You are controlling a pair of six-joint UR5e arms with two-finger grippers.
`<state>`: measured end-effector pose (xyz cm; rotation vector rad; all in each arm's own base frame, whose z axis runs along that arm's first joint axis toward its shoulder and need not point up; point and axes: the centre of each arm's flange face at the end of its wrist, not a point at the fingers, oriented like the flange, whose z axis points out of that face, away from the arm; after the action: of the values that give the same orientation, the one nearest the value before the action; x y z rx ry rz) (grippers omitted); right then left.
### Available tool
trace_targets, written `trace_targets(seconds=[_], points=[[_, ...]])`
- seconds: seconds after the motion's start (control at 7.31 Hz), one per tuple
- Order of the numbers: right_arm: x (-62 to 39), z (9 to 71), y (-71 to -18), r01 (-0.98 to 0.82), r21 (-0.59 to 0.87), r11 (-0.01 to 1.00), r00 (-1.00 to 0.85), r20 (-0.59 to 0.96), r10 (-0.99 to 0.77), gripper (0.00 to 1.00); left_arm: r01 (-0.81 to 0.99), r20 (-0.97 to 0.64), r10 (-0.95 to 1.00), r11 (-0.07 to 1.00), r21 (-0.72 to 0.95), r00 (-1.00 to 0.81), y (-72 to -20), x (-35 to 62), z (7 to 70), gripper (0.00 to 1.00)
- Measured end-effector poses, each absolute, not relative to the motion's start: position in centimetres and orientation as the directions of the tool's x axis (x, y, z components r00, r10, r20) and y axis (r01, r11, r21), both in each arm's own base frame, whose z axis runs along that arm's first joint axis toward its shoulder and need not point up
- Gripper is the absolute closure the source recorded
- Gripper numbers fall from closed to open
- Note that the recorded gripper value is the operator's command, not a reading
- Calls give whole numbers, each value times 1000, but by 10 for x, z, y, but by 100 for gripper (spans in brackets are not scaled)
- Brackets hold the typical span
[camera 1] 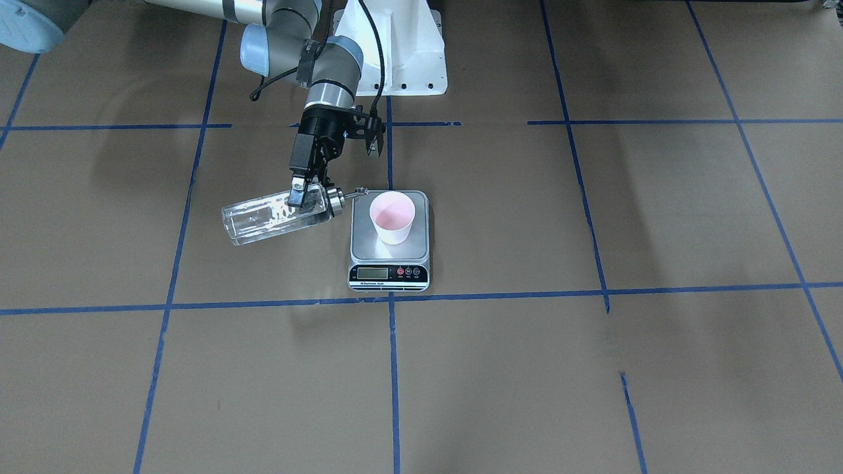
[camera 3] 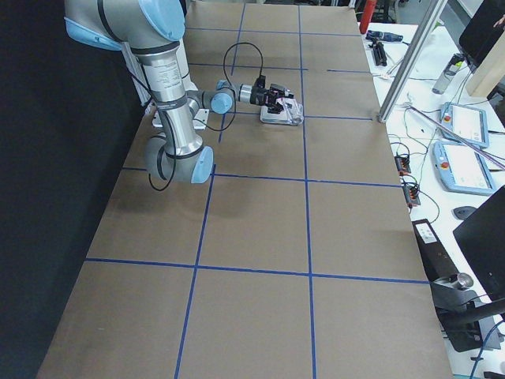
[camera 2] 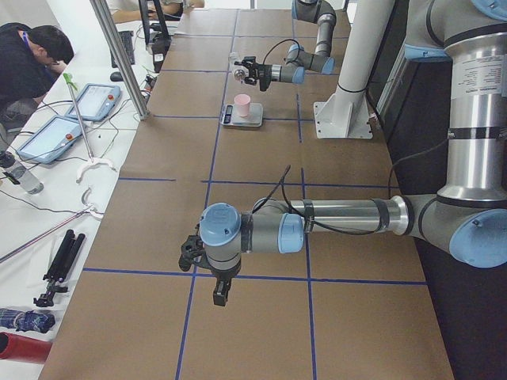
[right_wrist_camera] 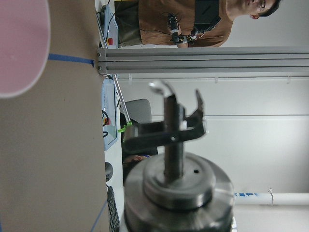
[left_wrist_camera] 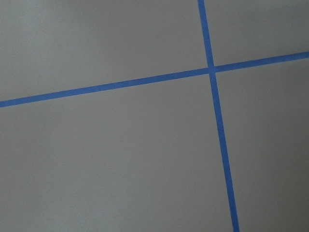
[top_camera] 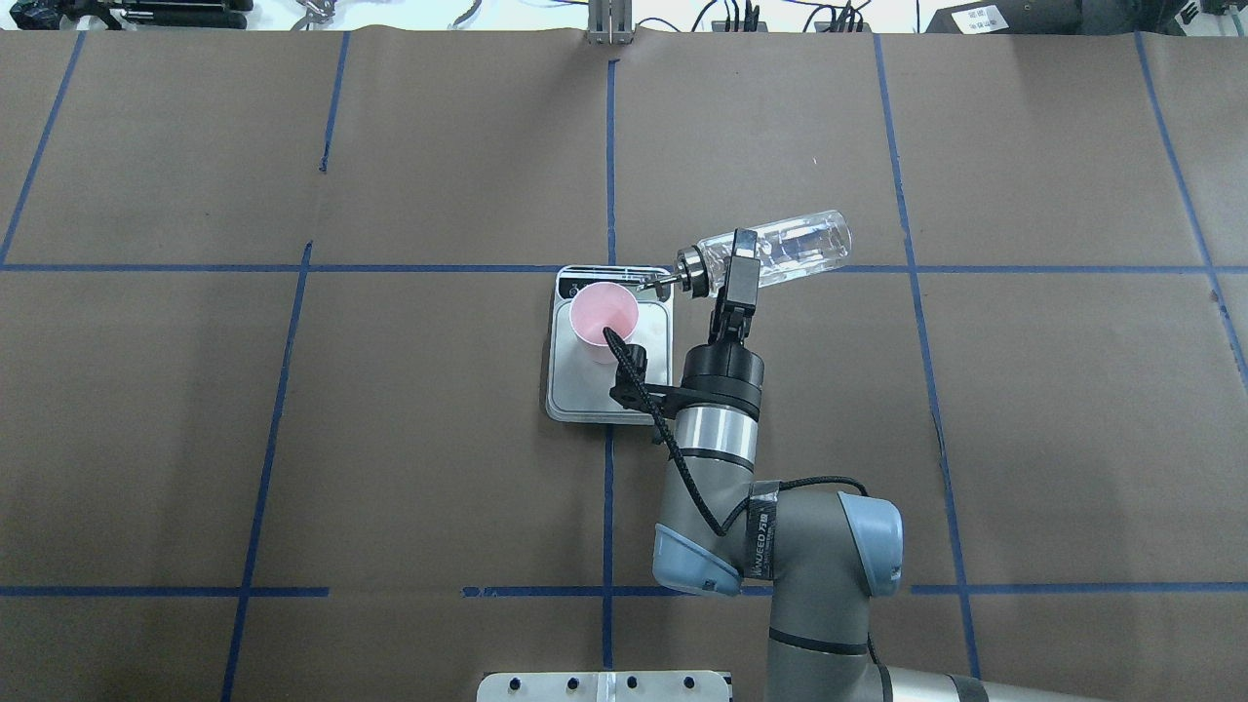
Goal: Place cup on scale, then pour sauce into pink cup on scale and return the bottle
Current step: 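Tilt the sauce bottle with the right gripper, spout over the pink cup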
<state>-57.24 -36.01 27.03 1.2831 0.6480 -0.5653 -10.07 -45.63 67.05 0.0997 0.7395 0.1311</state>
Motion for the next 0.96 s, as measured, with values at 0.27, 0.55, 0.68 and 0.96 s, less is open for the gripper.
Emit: trace_targets(seconds=[0.27, 0.55, 0.68, 0.96], points=[[-574, 272, -360, 717, 669, 195, 685, -728, -20, 100, -84, -664, 154, 987, 136, 731, -456, -101, 671, 0], [-577, 268, -360, 730, 657, 191, 671, -741, -14, 100, -84, -665, 153, 987, 134, 731, -456, -101, 671, 0], [-578, 267, -360, 732, 654, 190, 668, -744, -11, 100, -84, -665, 152, 988, 133, 731, -456, -101, 672, 0], [-578, 267, -361, 735, 651, 189, 664, -748, -6, 100, -84, -665, 151, 988, 131, 731, -456, -101, 673, 0]])
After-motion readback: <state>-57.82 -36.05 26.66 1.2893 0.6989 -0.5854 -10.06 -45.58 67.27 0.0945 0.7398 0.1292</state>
